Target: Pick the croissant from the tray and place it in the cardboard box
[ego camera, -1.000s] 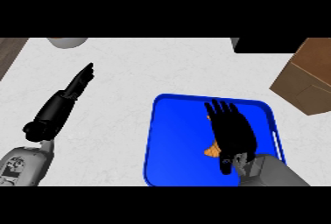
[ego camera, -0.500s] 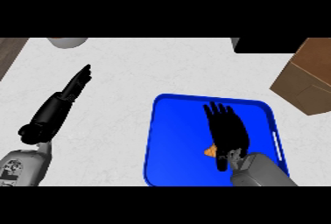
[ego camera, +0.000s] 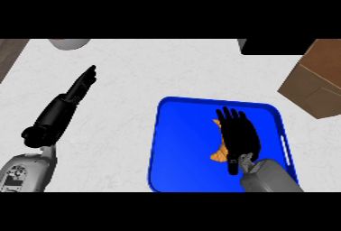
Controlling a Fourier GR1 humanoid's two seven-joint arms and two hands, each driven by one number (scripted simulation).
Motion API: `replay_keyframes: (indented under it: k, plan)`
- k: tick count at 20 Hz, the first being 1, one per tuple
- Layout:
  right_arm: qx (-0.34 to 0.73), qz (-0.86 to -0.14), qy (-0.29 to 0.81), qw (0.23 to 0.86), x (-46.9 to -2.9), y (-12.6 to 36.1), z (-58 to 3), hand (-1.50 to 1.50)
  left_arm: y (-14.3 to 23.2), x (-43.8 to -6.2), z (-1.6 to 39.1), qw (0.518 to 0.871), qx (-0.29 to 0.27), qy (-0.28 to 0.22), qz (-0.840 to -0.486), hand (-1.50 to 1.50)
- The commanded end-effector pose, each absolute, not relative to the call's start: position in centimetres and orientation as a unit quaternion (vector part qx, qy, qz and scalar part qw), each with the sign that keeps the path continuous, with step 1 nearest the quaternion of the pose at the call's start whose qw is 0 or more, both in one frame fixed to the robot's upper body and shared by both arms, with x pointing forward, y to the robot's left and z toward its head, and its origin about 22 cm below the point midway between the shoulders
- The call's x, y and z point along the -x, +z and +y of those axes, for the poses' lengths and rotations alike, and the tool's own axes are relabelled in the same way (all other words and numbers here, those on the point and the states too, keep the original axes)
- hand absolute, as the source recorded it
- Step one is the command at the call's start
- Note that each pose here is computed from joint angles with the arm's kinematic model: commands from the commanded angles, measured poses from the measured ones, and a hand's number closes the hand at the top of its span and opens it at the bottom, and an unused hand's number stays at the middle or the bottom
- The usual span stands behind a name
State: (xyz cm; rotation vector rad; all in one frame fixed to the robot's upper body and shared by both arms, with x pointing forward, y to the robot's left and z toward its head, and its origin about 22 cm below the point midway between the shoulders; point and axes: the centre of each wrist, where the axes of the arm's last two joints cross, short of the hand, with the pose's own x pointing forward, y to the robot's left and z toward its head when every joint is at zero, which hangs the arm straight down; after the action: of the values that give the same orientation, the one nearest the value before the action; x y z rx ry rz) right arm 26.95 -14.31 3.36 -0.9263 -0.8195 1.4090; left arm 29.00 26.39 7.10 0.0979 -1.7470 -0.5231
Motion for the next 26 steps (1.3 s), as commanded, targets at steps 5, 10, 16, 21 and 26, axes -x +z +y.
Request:
replay_keyframes:
  k: [5,10,16,21,26]
  plan:
    - [0.376,-0.396,0.634,0.548,-29.2,3.3,-16.3,1.5,7.3,-29.4,26.8,0.608,-0.043,-0.234,-0.757,0.0]
    - [0.401,-0.425,0.635,0.505,-28.0,-0.1,-16.9,1.5,5.8,-29.4,27.6,0.613,-0.041,-0.238,-0.752,0.0]
    - [0.418,-0.48,0.626,0.45,-28.3,1.1,-14.5,1.5,7.5,-28.9,26.7,0.609,-0.037,-0.227,-0.759,0.0]
    - [0.289,-0.576,0.612,0.458,-32.2,3.8,-14.2,1.5,7.1,-29.4,26.9,0.608,-0.037,-0.235,-0.757,0.0]
    - [0.28,-0.649,0.578,0.408,-34.1,6.8,-14.5,1.5,6.5,-29.6,26.9,0.608,-0.039,-0.231,-0.758,0.0]
